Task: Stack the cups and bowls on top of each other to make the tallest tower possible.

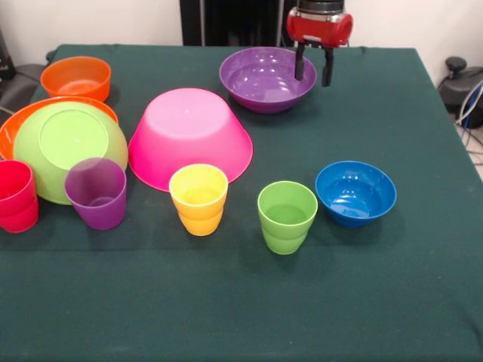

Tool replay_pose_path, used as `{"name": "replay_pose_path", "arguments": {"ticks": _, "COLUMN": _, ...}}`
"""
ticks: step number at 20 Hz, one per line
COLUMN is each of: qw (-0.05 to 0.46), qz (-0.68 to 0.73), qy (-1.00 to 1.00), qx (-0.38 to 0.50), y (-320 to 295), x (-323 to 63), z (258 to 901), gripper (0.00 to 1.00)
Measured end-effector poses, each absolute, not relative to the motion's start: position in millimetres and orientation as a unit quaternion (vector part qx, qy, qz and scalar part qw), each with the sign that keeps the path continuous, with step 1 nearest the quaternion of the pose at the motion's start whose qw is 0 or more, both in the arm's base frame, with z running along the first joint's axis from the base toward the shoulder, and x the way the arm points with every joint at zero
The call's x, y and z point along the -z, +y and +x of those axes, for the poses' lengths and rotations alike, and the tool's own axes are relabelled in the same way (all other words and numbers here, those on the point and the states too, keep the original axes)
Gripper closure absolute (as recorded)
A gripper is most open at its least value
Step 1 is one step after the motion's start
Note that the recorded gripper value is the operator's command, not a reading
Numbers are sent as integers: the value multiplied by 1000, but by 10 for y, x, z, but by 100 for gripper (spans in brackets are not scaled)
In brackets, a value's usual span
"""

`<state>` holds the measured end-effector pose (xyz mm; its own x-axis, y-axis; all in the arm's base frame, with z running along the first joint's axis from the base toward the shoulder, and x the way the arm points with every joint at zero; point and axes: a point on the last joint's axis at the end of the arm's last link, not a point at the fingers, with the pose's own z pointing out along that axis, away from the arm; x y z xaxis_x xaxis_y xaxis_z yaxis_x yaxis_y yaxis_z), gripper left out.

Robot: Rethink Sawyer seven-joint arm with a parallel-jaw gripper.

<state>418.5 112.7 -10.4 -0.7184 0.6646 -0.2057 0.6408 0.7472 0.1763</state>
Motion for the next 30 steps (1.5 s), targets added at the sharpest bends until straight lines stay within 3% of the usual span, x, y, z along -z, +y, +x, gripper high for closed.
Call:
{"name": "replay_pose_path", "arguments": {"ticks": 11, "qw": 121, "qz": 358, "qy": 925, "qx": -26, "y": 1104, "x": 354, "z": 3944, "gripper": 0}}
{"name": "replay_pose_path", "arguments": {"ticks": 12, "qw": 122, "qz": 358, "qy": 925, "qx": -26, "y": 1104, "x": 360, "z": 3939, "gripper": 100}}
{"name": "replay_pose_path", "arguments": {"ticks": 30, "qw": 147, "qz": 389, "qy": 909, "qx": -27, "y": 805, "x": 153, "z": 4176, "gripper": 100}}
